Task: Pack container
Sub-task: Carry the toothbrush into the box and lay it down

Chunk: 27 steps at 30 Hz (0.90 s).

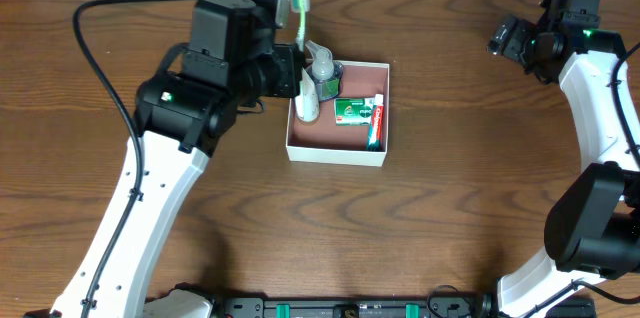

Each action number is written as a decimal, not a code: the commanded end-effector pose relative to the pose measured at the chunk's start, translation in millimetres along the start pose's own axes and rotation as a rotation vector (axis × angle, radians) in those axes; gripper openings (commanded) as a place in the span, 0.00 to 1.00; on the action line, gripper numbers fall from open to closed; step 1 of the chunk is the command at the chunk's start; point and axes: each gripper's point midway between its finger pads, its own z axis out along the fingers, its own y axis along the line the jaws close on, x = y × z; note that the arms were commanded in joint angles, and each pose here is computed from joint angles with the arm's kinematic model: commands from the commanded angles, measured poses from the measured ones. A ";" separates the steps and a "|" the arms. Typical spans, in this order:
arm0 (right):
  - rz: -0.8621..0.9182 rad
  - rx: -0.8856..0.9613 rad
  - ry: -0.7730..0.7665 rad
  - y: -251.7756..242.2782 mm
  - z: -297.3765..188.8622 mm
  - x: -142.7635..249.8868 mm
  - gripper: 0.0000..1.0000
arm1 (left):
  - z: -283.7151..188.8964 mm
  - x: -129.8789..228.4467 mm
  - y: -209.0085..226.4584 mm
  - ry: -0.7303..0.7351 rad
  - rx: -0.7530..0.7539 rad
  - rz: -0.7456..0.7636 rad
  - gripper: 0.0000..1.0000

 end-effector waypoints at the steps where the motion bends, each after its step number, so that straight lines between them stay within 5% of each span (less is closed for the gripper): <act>1: 0.011 0.006 -0.006 1.0 0.8 -2.8 0.99 | 3.8 6.7 -19.1 0.016 0.037 -0.028 0.06; 20: 0.011 0.006 -0.006 1.0 0.8 -2.8 0.99 | 145.0 96.8 1.3 0.355 -0.124 -0.128 0.07; 23: 0.011 0.006 -0.006 1.0 0.8 -2.8 0.99 | 151.8 101.5 4.9 0.370 -0.132 -0.131 0.17; 27: 0.011 0.006 -0.006 1.0 0.8 -2.8 0.99 | 153.5 97.1 1.9 0.353 -0.117 -0.128 0.44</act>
